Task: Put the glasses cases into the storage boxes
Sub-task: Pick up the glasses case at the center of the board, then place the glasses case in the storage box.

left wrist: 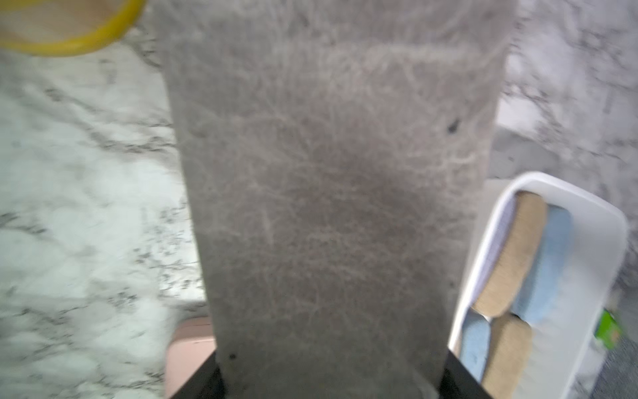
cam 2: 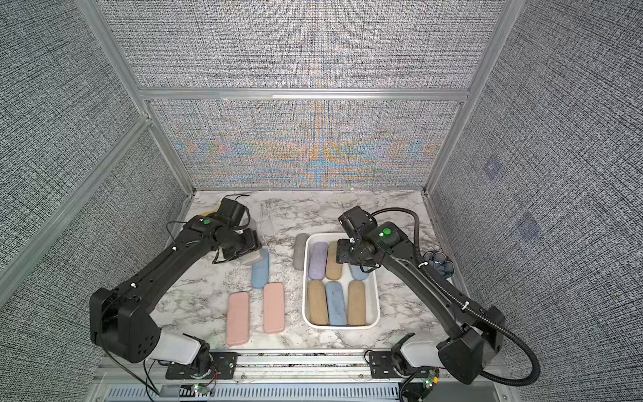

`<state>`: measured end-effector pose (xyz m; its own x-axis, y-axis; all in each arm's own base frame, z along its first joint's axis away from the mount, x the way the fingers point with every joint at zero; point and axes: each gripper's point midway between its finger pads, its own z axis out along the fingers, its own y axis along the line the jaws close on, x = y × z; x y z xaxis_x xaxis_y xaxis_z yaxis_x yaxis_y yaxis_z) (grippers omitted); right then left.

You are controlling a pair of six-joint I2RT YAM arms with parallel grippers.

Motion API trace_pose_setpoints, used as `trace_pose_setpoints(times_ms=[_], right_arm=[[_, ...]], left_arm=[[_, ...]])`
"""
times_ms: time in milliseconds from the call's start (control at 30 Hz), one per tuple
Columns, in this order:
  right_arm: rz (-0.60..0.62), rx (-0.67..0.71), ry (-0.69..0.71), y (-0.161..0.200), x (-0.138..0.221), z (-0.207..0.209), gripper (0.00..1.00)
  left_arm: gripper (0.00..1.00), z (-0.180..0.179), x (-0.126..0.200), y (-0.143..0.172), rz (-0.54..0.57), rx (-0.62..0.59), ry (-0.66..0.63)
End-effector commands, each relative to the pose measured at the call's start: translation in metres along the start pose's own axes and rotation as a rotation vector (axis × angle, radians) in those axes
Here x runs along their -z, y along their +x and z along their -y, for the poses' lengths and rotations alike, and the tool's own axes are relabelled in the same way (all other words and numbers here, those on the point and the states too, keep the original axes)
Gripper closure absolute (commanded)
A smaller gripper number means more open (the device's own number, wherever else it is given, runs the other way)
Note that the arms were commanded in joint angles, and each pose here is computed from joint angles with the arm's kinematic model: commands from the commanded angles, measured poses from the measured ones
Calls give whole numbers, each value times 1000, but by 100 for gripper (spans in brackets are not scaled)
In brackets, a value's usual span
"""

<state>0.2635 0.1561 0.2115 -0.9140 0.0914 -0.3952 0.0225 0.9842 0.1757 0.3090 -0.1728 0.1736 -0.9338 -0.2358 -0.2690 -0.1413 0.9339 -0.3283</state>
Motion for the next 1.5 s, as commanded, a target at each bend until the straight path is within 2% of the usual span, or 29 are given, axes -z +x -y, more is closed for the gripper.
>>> trace_pose_setpoints(times_ms=[0,133,267,467,567,667,1033,1233,1467], right_arm=[[-8,-41,23,2,1,12,31],[-6,-81,36,2,4,25,31],[-5,-114,40,4,7,37,31],[-14,-147,39,14,6,49,31],[-15,-155,41,16,6,54,31],[-16,-159,42,18,6,57,31],[-27,-169,31,16,0,57,32],[-30,-166,34,18,0,59,32],[-28,-164,37,20,1,61,32]], left_arm=[[39,47,1,16,-48,-82,60],[39,109,-20,38,-119,-199,117],[40,151,-47,56,-182,-266,126],[41,184,-90,77,-273,-295,116],[42,190,-101,85,-300,-303,101],[42,181,-109,89,-300,-282,50],[42,174,-117,105,-289,-225,-19],[42,165,-119,101,-250,-187,-56],[42,163,-128,99,-258,-190,-92]])
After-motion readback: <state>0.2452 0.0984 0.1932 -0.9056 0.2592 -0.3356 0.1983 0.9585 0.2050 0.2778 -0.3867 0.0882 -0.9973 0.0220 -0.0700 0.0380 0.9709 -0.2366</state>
